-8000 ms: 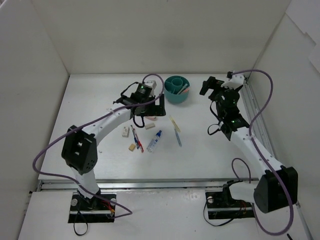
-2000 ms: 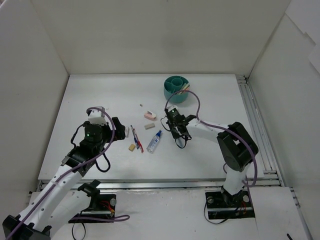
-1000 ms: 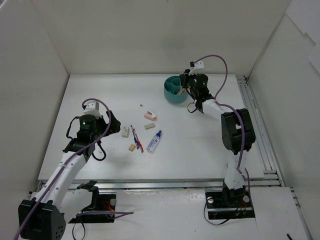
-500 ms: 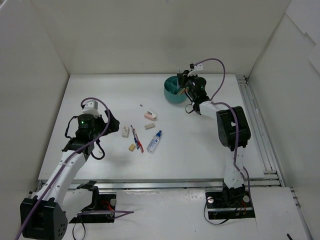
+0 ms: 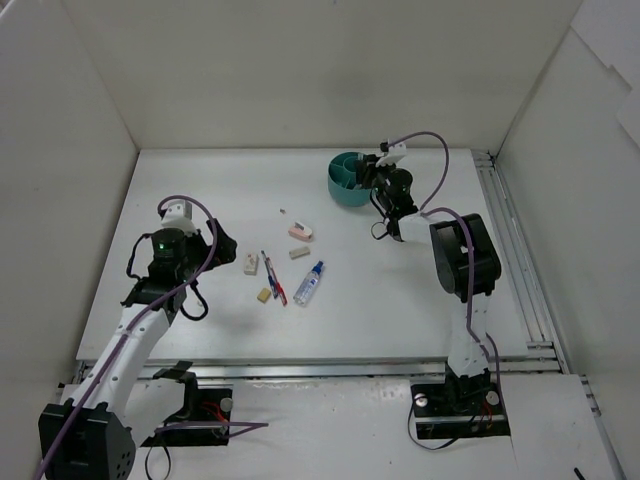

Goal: Sort the stationery into containers
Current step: Place the pen in the storage box, then pick up the stationery from the center of the board.

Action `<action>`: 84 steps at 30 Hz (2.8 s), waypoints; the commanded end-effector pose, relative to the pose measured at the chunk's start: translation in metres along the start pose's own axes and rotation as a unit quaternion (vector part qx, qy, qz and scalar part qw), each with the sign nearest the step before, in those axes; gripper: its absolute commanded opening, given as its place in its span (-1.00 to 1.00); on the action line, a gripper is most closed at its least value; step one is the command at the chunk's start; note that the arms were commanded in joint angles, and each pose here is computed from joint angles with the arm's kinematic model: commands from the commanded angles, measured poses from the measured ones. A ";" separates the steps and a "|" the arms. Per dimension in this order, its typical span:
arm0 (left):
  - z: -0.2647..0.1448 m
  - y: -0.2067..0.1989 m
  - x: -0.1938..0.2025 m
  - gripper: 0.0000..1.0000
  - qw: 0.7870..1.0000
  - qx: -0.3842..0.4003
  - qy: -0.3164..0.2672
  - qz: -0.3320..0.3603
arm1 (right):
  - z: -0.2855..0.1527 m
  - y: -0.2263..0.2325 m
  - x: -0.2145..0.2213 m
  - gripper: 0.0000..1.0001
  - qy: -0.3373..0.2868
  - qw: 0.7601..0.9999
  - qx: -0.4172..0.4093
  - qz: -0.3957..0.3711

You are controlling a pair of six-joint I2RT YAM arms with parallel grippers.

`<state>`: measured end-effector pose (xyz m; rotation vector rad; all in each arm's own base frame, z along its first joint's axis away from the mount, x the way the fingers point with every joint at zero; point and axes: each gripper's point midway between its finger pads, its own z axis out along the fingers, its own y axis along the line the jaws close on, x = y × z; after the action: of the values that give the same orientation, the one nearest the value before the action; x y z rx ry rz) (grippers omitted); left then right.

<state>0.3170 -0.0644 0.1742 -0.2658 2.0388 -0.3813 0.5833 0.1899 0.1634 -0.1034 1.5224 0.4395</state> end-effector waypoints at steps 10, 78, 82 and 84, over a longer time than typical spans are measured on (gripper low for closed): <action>-0.016 -0.015 -0.029 0.99 0.998 0.030 -0.046 0.006 | -0.027 0.033 -0.104 0.01 -0.123 0.992 -0.039 -0.009; -0.040 -0.006 0.026 0.99 0.999 0.034 0.009 -0.025 | -0.210 0.175 0.140 -0.94 0.450 0.878 0.127 0.103; -0.042 -0.008 0.021 0.99 0.999 0.036 0.003 -0.021 | -0.197 0.168 0.075 -1.00 0.377 0.914 0.122 0.091; -0.042 -0.011 0.017 0.99 0.999 0.041 -0.002 -0.019 | -0.187 0.161 0.048 -1.00 0.341 0.931 0.111 0.065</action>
<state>0.2623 -0.0726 0.1595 -0.2822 2.0876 -0.4815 0.3165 0.2967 0.0484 0.0139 2.5353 0.3233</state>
